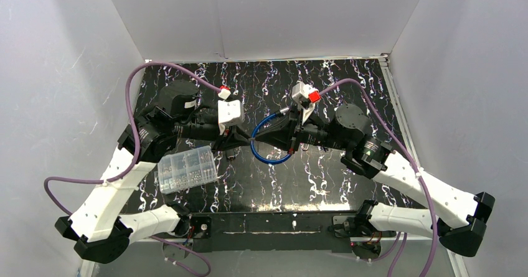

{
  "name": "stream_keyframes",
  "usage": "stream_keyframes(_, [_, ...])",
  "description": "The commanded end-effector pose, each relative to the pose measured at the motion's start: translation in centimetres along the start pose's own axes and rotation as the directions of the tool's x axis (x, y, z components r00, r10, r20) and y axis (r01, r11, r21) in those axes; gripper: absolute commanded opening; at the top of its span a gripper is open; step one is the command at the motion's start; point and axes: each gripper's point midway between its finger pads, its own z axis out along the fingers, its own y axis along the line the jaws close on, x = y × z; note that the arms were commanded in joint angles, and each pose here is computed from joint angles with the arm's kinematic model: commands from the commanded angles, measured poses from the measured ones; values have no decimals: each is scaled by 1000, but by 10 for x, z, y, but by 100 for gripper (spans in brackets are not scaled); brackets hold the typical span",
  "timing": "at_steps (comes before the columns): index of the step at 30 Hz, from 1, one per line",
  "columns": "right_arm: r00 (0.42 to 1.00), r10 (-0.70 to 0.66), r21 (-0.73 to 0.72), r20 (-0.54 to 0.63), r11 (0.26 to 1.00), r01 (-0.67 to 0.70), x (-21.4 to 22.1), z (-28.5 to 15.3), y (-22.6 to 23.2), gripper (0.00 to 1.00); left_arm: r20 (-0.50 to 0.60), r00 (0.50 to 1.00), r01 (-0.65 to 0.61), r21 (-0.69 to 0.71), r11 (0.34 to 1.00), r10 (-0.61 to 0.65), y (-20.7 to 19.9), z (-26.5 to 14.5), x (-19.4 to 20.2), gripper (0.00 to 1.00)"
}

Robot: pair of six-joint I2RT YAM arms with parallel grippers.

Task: Unlock with the key
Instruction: Pick up the key from the center of the board.

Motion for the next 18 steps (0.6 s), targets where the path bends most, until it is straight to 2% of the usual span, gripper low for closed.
stream_keyframes(1, [998, -20, -38, 53, 999, 22, -19, 2, 10, 1, 50, 998, -43, 4, 999, 42, -6, -8, -17, 17])
stream_keyframes(7, [998, -25, -30, 54, 999, 27, -20, 3, 8, 1, 47, 998, -43, 44, 998, 41, -14, -8, -14, 33])
stream_keyframes(10, [998, -25, -30, 55, 999, 27, -20, 3, 8, 1, 45, 998, -45, 48, 998, 43, -15, -8, -14, 36])
stream_keyframes(14, [998, -23, -26, 51, 999, 24, -19, 4, 7, 1, 39, 998, -43, 38, 998, 41, -11, -6, -13, 33])
stream_keyframes(18, [998, -25, -38, 61, 999, 27, -22, 5, 10, 1, 26, 999, -45, 6, 999, 45, -3, -5, -11, 22])
